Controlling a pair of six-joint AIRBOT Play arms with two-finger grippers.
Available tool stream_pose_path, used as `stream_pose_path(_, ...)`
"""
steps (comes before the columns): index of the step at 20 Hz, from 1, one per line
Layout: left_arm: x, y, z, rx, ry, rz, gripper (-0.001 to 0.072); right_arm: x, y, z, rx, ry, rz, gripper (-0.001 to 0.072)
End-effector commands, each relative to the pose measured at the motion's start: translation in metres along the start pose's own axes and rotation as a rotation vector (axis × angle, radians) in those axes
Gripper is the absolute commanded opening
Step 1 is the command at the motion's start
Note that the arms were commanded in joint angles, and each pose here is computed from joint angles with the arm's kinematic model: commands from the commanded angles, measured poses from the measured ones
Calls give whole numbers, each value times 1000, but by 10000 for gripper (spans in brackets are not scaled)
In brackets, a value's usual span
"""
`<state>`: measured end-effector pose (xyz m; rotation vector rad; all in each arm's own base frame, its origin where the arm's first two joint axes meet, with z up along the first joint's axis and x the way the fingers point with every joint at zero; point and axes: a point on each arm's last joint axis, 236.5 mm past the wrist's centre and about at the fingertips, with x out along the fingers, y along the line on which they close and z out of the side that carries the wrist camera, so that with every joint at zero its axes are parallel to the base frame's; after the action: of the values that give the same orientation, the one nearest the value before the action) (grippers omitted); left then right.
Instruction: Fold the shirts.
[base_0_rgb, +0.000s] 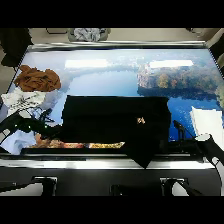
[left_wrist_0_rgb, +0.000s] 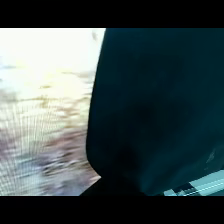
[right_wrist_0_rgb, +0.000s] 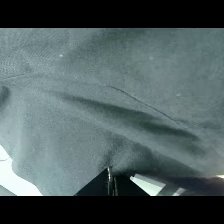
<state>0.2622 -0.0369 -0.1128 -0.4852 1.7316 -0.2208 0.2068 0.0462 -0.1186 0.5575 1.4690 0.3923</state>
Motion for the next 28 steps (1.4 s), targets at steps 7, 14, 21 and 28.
stream_pose_path(7,-78,-32,35,161,-266,23,20,-72,31,56,-266,-110,-46,40)
stream_pose_path(14,-117,-59,116,182,-381,28,19,-120,39,170,-257,-353,-44,40)
stream_pose_path(21,-101,-60,204,122,-332,-9,21,-83,37,287,-225,-394,-48,41)
stream_pose_path(28,-58,-40,228,72,-275,-20,179,-41,26,292,-225,-305,-38,59)
